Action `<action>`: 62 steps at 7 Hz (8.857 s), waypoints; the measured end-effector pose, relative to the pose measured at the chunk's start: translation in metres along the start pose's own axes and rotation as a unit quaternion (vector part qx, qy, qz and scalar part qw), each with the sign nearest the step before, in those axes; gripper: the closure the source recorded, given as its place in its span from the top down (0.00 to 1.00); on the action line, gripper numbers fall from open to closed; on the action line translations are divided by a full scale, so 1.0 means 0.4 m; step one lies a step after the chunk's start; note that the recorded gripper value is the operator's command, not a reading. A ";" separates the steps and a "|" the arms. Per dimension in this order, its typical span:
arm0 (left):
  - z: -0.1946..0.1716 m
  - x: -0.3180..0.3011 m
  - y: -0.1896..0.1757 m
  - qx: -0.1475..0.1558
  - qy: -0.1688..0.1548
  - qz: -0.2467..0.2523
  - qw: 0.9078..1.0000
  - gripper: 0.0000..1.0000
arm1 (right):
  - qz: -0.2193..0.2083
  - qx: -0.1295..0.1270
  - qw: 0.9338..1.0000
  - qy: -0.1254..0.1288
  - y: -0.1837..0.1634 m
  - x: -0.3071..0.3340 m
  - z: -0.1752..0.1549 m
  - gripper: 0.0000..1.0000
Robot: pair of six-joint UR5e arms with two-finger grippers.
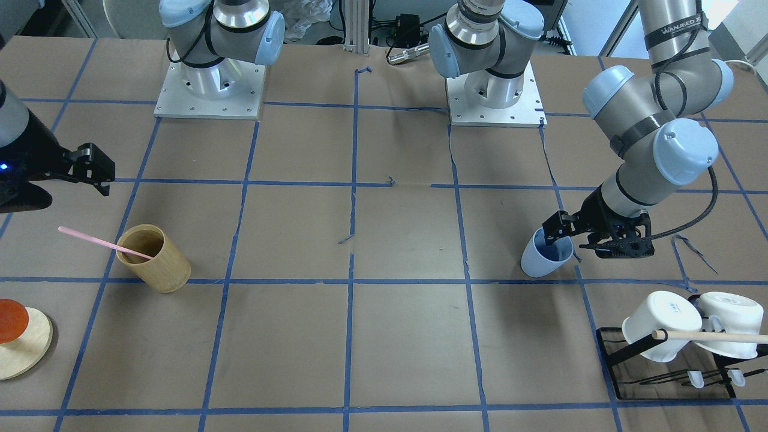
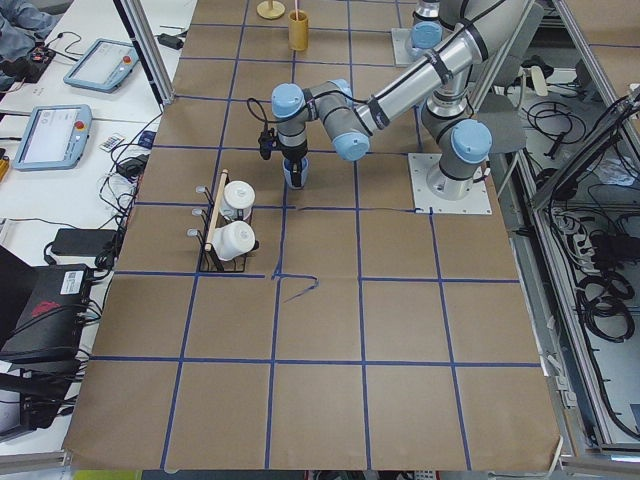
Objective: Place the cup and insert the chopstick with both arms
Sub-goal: 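Grasp the light blue cup with the left gripper while the right gripper descends, then carry the light blue cup to the table center and release it, then grasp the pink chopstick with the right gripper while the left gripper withdraws, then lift the pink chopstick out of the bamboo cup with the right gripper, then move the chopstick over the light blue cup and lower it inside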
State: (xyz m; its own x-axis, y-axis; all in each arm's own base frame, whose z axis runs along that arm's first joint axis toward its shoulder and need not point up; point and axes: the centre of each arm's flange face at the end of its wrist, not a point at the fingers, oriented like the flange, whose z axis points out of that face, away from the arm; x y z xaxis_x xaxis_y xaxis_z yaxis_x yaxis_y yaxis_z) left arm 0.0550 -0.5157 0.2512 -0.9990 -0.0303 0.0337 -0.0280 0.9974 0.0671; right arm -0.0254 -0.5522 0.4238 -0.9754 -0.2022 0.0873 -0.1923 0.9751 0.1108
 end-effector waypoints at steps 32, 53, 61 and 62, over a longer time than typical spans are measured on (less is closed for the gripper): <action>-0.664 0.531 -0.001 0.047 0.031 -0.005 0.998 1.00 | -0.229 -0.028 0.973 -0.026 0.014 -0.010 0.164 0.65; -0.651 0.501 0.006 0.117 -0.011 -0.012 0.993 1.00 | -0.084 -0.005 0.994 -0.071 -0.038 -0.719 -0.178 0.00; -0.651 0.501 0.006 0.117 -0.011 -0.013 0.993 1.00 | -0.064 -0.063 0.992 -0.090 -0.008 -0.839 -0.096 0.00; -0.651 0.501 0.007 0.117 -0.011 -0.012 0.993 1.00 | -0.065 -0.070 0.991 -0.091 -0.004 -0.840 -0.092 0.00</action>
State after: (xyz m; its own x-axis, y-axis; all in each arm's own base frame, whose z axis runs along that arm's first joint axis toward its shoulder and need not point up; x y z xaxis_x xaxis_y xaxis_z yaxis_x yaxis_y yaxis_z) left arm -0.1361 -0.5364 0.5178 -0.9983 -0.0564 0.0128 -0.0577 0.9843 -0.1665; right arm 0.3067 -0.4891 0.4308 -0.9492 -0.2926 -0.1156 -0.3127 0.9173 0.2465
